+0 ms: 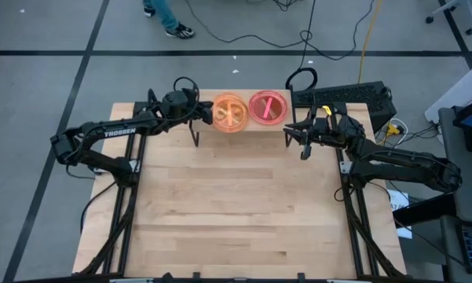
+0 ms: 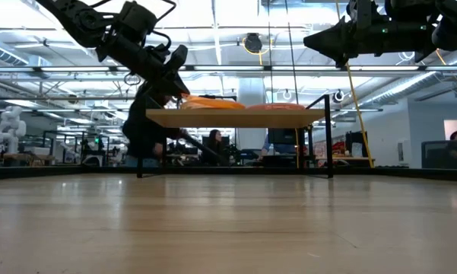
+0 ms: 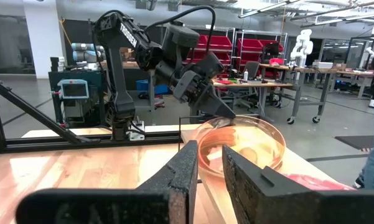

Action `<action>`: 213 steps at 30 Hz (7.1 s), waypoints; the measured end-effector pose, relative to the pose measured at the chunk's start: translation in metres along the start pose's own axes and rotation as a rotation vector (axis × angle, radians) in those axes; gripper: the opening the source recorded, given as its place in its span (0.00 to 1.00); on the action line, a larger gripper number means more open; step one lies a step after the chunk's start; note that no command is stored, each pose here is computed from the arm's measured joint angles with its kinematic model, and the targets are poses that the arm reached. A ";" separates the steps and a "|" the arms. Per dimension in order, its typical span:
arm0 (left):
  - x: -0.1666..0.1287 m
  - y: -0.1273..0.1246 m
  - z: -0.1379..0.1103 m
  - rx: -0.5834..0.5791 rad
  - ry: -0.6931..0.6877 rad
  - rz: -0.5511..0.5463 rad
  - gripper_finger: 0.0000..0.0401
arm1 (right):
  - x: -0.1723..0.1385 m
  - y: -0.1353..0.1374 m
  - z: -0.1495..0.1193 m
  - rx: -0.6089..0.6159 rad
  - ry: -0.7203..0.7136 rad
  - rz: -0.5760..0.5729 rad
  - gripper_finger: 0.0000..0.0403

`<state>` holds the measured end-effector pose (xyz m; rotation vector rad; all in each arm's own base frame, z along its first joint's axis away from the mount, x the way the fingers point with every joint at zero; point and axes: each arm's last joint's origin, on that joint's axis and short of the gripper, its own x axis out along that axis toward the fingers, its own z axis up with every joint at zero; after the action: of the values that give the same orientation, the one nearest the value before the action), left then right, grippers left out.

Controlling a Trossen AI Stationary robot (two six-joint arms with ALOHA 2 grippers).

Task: Place and stack plates onto a shelf
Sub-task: Stack the orange plate on top of the green plate on the shelf, then adjust the stack plates on the shelf, then return to Home Position

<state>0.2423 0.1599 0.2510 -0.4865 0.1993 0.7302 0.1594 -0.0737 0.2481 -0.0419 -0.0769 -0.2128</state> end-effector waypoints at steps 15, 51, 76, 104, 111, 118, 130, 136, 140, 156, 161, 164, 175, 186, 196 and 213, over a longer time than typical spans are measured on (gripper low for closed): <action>0.000 -0.001 0.001 0.007 -0.005 -0.015 0.13 | 0.000 0.000 0.000 0.000 0.000 0.000 0.15; -0.002 -0.017 0.009 -0.111 -0.074 -0.196 0.38 | 0.000 0.000 0.000 0.000 0.000 0.000 0.15; -0.012 -0.112 -0.056 0.190 0.024 -0.532 0.38 | 0.000 0.000 0.000 0.000 0.000 0.000 0.15; 0.026 -0.159 -0.060 0.748 0.518 -0.121 0.25 | 0.000 0.000 -0.001 -0.006 0.007 0.000 0.15; 0.032 -0.152 -0.041 0.713 0.474 -0.077 0.22 | 0.000 0.000 -0.002 -0.003 0.016 0.000 0.15; 0.037 -0.143 -0.030 0.681 0.471 -0.038 0.22 | 0.000 0.000 -0.003 0.000 0.029 0.001 0.15; 0.042 -0.123 -0.026 0.629 0.539 0.047 0.22 | 0.000 0.000 -0.006 0.008 0.056 0.001 0.15; 0.042 -0.120 -0.025 0.621 0.539 0.062 0.22 | 0.000 0.000 -0.006 0.008 0.058 0.001 0.15; 0.042 -0.120 -0.025 0.627 0.535 0.078 0.22 | 0.000 0.000 -0.006 0.008 0.058 0.001 0.15; 0.042 -0.120 -0.025 0.636 0.541 0.081 0.22 | 0.000 0.000 -0.006 0.008 0.058 0.001 0.15; 0.042 -0.120 -0.025 0.636 0.540 0.080 0.22 | 0.000 0.000 -0.006 0.009 0.059 0.001 0.15; 0.039 -0.119 -0.024 0.637 0.546 0.083 0.22 | 0.000 0.000 -0.006 0.009 0.063 0.001 0.15; 0.028 -0.119 -0.011 0.619 0.503 0.089 0.22 | 0.000 0.000 -0.007 0.012 0.073 0.001 0.15; 0.024 -0.125 -0.014 0.603 0.540 0.014 0.22 | 0.000 0.000 -0.007 0.012 0.072 0.002 0.15; -0.041 -0.143 0.015 0.560 0.474 -0.148 0.22 | -0.010 0.003 0.008 0.024 -0.036 0.002 0.15; -0.152 -0.140 0.046 0.574 0.111 -0.240 0.22 | -0.063 0.012 0.052 -0.100 -0.059 -0.083 0.15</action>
<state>0.2268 0.0033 0.3920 0.0004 0.4307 0.3834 0.0967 -0.0460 0.2949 -0.1449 -0.1270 -0.2988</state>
